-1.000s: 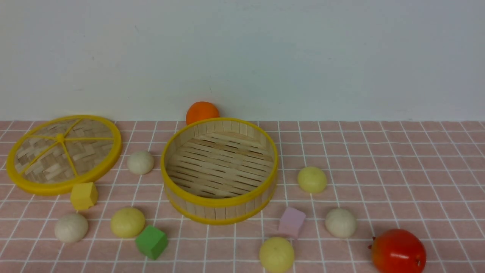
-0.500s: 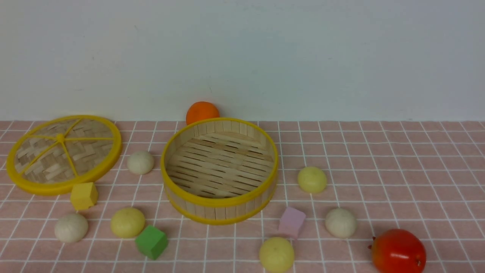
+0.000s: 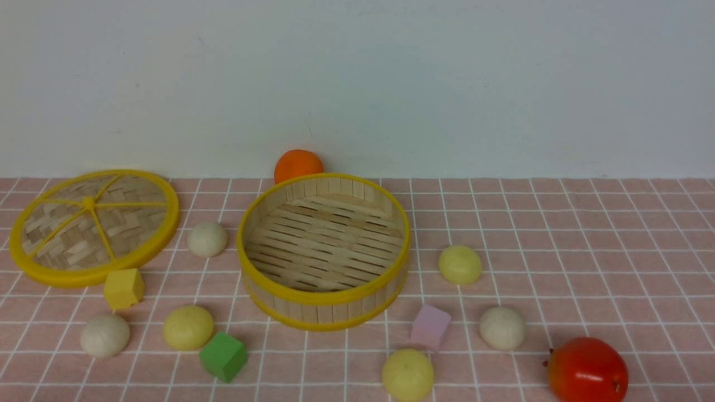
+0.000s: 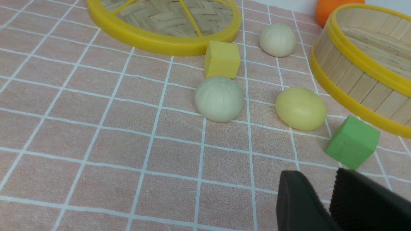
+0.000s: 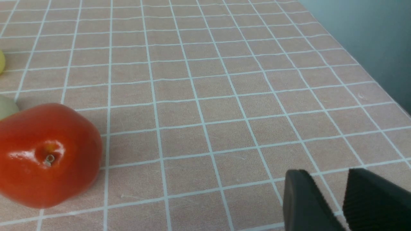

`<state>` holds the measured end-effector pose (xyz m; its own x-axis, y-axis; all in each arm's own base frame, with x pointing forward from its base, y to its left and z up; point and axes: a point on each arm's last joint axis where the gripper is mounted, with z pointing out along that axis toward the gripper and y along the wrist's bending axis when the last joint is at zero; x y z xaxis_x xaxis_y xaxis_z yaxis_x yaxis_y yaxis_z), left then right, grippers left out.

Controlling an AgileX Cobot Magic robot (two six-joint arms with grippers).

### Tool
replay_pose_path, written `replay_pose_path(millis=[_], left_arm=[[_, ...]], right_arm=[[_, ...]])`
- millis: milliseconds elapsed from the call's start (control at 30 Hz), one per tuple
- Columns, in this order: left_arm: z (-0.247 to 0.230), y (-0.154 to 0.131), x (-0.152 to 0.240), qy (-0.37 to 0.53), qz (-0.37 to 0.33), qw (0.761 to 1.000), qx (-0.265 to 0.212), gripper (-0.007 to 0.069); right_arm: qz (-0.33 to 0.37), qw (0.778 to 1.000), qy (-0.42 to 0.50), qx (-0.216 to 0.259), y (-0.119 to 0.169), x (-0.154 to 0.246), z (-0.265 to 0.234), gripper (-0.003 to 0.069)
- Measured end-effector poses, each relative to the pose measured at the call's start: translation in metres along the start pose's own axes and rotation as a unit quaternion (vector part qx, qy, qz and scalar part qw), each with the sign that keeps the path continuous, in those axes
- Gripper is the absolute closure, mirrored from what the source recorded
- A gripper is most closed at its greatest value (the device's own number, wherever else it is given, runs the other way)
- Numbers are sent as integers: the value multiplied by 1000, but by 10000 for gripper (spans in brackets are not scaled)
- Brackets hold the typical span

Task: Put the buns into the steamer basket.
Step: Use the left arm to grab a steamed stuffed bun

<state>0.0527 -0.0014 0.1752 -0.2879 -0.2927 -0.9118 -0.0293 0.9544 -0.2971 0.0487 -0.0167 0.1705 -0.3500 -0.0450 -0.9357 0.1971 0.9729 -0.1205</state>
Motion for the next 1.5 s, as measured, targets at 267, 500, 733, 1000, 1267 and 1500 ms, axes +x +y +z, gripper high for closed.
replay_pose_path(millis=[267, 500, 733, 1000, 1267, 1500], left_arm=[[0, 0, 0, 0, 0, 1000, 0, 408], [0, 1, 0, -2, 11, 1000, -3, 408], [0, 1, -1, -5, 16, 1000, -4, 402], [0, -7, -13, -88, -3, 995, 45, 394], [-5, -14, -26, -155, -81, 980, 94, 389], [-5, -14, -27, -160, -100, 977, 100, 387]], right_arm=[[0, 1000, 0, 0, 0, 0, 0, 417], [0, 1000, 0, 0, 0, 0, 0, 417], [0, 1000, 0, 0, 0, 0, 0, 417], [0, 1000, 0, 0, 0, 0, 0, 417], [0, 1000, 0, 0, 0, 0, 0, 417], [0, 1000, 0, 0, 0, 0, 0, 417]])
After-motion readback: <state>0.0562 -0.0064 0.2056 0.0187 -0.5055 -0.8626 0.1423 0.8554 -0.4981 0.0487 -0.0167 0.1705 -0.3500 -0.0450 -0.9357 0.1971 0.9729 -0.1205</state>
